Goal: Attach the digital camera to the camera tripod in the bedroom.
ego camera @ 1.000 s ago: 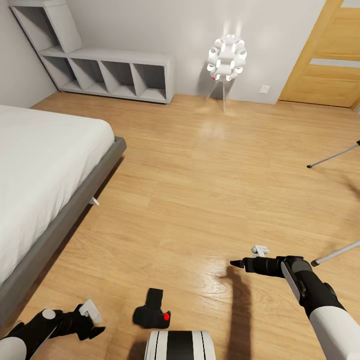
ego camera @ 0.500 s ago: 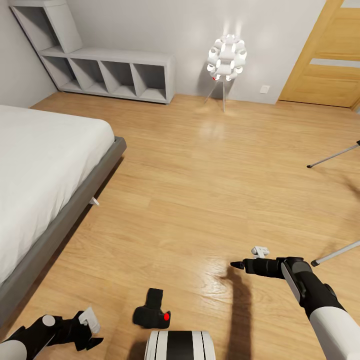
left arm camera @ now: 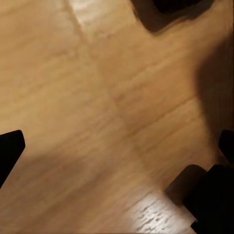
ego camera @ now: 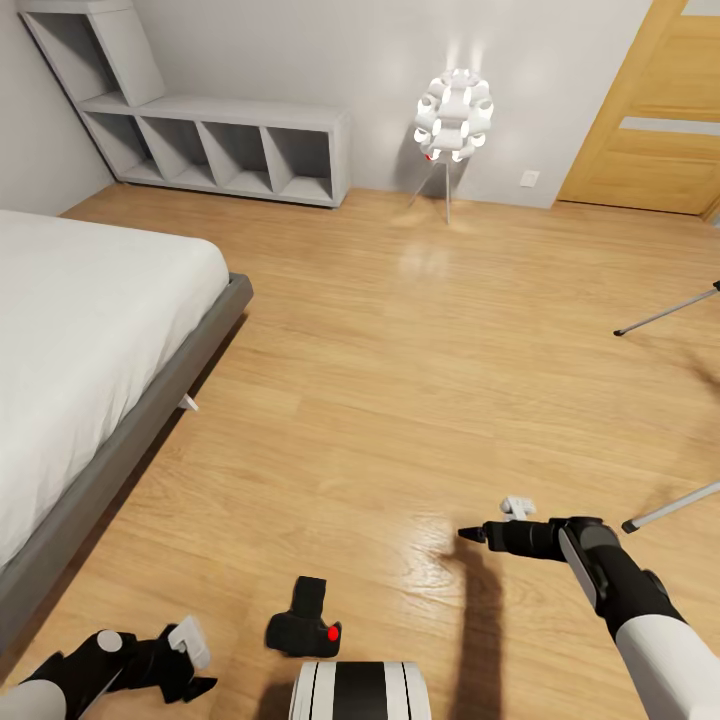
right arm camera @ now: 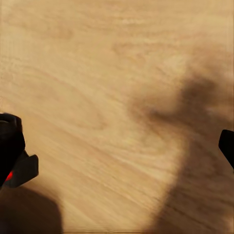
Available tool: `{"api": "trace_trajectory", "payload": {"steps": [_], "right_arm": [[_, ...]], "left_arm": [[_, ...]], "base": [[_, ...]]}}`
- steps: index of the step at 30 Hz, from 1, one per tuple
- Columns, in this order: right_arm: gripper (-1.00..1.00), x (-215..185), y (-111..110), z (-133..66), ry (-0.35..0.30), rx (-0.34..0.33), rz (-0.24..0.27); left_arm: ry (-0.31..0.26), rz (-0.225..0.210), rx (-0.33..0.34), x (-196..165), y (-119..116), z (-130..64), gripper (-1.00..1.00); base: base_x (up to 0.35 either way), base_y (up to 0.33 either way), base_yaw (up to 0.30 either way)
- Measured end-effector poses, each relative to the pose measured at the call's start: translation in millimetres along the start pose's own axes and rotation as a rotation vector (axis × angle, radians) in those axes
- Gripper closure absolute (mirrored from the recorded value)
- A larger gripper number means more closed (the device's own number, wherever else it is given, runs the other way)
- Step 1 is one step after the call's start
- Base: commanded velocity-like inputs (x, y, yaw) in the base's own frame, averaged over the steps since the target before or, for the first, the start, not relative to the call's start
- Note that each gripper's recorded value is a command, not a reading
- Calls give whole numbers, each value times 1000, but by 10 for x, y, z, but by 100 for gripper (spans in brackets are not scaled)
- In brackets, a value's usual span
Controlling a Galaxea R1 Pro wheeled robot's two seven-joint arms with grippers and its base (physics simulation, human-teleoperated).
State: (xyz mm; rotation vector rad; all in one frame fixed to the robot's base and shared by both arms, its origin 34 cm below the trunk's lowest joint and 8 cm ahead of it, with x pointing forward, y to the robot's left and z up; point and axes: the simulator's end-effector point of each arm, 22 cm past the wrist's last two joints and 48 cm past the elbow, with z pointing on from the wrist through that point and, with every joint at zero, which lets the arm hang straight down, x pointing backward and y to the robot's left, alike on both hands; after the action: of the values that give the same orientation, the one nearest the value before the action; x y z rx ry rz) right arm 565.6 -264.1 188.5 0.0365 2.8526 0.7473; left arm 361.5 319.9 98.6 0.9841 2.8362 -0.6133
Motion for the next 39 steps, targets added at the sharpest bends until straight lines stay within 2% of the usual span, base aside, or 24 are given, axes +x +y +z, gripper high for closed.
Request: {"api": "trace_trajectory", "payload": {"steps": [2,8,13,18,22,25,33,34,35,37,39], "right_arm": [[-100,34,-9,13,8,-1,7],[-100,-99,212,76,-17,-25,-21],[-100,-99,372,156,-20,-50,-19],[-100,-81,383,184,-16,-52,-18],[-100,-15,352,251,-2,-53,-8],[-100,33,322,297,8,-53,-2],[-100,165,253,430,35,-47,15],[-100,182,245,448,39,-46,17],[-100,201,234,468,42,-43,19],[-100,236,215,507,48,-38,23],[-100,237,214,509,48,-36,23]], "left_arm": [[-6,2,21,-45,-83,40,-100],[-24,-83,80,-107,-357,154,-100],[-48,-146,129,-188,-584,239,-100],[-75,-204,156,-273,-765,335,-100],[-92,-249,203,-311,-973,433,-100],[-93,-286,220,-246,-1009,445,-100],[-109,-369,219,-95,-844,389,-100],[-247,-521,173,-293,-539,271,-100],[-242,-529,155,-233,-471,255,-100],[-258,-578,78,-138,-211,206,-100],[-272,-603,46,-125,-104,176,-100]], "base": [[0,0,0],[0,0,0],[0,0,0],[0,0,0],[0,0,0],[0,0,0],[0,0,0],[0,0,0],[0,0,0],[0,0,0],[0,0,0]]}}
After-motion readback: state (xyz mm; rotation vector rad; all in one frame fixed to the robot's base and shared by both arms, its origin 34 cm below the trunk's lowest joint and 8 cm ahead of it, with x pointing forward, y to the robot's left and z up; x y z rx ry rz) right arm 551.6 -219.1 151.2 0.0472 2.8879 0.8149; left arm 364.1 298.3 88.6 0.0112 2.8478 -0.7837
